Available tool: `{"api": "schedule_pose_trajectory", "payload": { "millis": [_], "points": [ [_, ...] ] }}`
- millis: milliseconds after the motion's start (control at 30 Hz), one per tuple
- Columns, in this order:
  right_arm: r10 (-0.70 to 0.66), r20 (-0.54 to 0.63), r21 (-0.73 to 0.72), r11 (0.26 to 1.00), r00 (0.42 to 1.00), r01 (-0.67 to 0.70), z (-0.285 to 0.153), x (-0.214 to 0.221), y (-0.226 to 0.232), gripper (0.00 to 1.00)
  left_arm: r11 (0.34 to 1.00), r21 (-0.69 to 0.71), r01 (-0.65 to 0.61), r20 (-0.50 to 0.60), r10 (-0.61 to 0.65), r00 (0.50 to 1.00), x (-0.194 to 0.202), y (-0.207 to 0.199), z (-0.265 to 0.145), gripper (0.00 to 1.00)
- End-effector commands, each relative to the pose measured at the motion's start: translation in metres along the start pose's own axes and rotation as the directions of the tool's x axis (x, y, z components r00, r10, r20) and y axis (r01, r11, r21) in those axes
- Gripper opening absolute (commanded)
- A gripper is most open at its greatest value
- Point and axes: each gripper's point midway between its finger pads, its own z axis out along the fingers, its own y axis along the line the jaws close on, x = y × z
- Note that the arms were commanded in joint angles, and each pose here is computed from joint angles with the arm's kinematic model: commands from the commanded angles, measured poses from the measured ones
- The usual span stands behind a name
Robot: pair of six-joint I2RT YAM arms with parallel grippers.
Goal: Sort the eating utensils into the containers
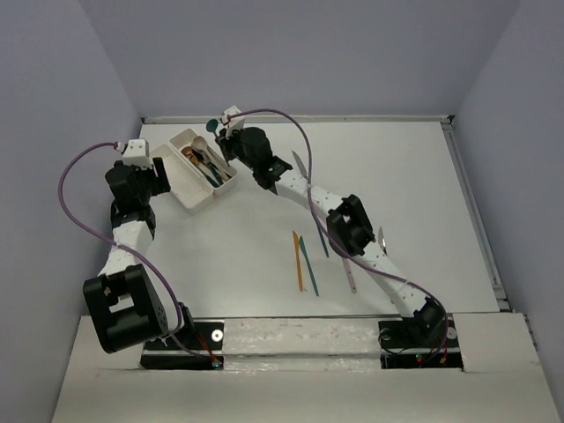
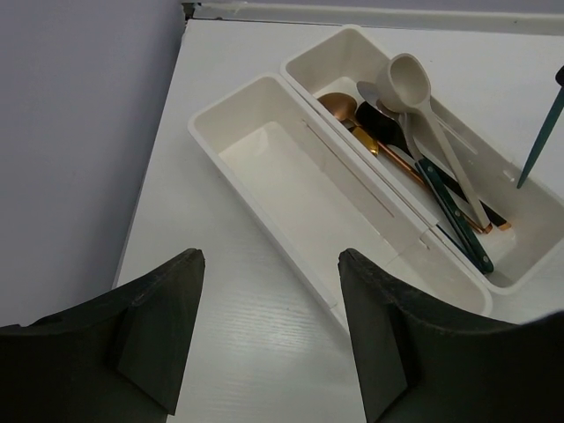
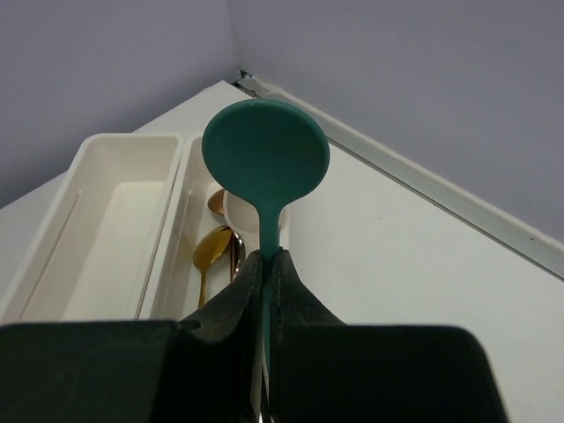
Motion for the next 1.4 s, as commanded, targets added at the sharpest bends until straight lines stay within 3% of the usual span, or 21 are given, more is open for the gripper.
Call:
{"api": "schedule_pose_trajectory", "payload": {
  "millis": [0,400,467,533,633,733,933,1000,1033,1133,1233,1267,1300,1333,1367],
  "points": [
    [0.027,0.112,-0.049,0.999,0.993,-0.022,0.003,-0.037,0.028,0.00,1.000,0.014,-0.014,0.038,0.013,0.999,-0.006,-0.001,0.002,0.74],
    [0.072,-0.099,-0.026,0.997,0.992,-0.075,-0.004,0.036,0.038,0.00,1.000,0.020,-0.011,0.032,0.011,0.999,-0.004,-0.002,0.004,0.74],
    [0.061,-0.113,-0.017,0.998,0.992,-0.064,-0.005,0.042,0.036,0.12,1.000,0.022,-0.011,0.029,0.010,1.000,-0.002,-0.003,0.004,0.74],
    [0.052,-0.122,-0.019,0.998,0.991,-0.054,-0.006,0.046,0.042,0.37,1.000,0.023,-0.012,0.034,0.011,0.999,-0.004,-0.003,0.003,0.74],
    [0.033,-0.124,-0.033,0.999,0.992,-0.038,-0.006,0.044,0.043,0.53,1.000,0.025,-0.012,0.034,0.011,0.999,-0.004,-0.003,0.003,0.74],
    [-0.005,-0.100,-0.046,0.999,0.995,0.000,-0.008,0.025,0.048,0.60,1.000,0.027,-0.009,0.028,0.008,1.000,-0.001,-0.004,0.004,0.74],
    [-0.063,-0.064,-0.010,0.998,0.996,0.062,-0.026,-0.036,0.037,0.60,0.999,0.036,-0.006,0.029,0.005,1.000,-0.001,-0.005,0.004,0.74],
    [-0.056,-0.019,-0.006,0.998,0.998,0.056,-0.044,-0.089,0.035,0.57,0.999,0.036,-0.007,0.026,0.006,1.000,0.000,-0.005,0.004,0.74],
    [-0.060,-0.053,-0.006,0.998,0.997,0.060,-0.052,-0.084,0.034,0.57,0.999,0.036,-0.009,0.026,0.008,1.000,0.000,-0.005,0.004,0.74],
    [-0.035,-0.090,0.063,0.997,0.995,0.041,-0.095,-0.133,0.019,0.57,0.999,0.038,-0.014,0.023,0.013,1.000,0.001,-0.006,0.003,0.74],
    [0.105,-0.274,0.144,0.987,0.956,-0.067,-0.152,-0.125,-0.033,0.61,0.998,0.057,-0.023,0.018,0.022,1.000,0.001,-0.009,0.002,0.74],
    [0.177,-0.426,0.227,0.970,0.887,-0.084,-0.184,-0.082,-0.074,0.64,0.998,0.065,-0.025,0.015,0.024,1.000,0.001,-0.010,0.002,0.74],
    [0.243,-0.470,0.280,0.953,0.848,-0.118,-0.206,-0.068,-0.091,0.66,0.997,0.069,-0.026,0.014,0.026,1.000,0.001,-0.011,0.001,0.74],
    [0.370,-0.525,0.415,0.898,0.767,-0.149,-0.257,-0.038,-0.123,0.71,0.997,0.077,-0.032,0.014,0.031,0.999,0.000,-0.012,0.000,0.74],
    [0.449,-0.520,0.496,0.851,0.727,-0.171,-0.283,-0.024,-0.134,0.72,0.996,0.082,-0.035,0.014,0.034,0.999,0.000,-0.013,0.000,0.74]
  ]
}}
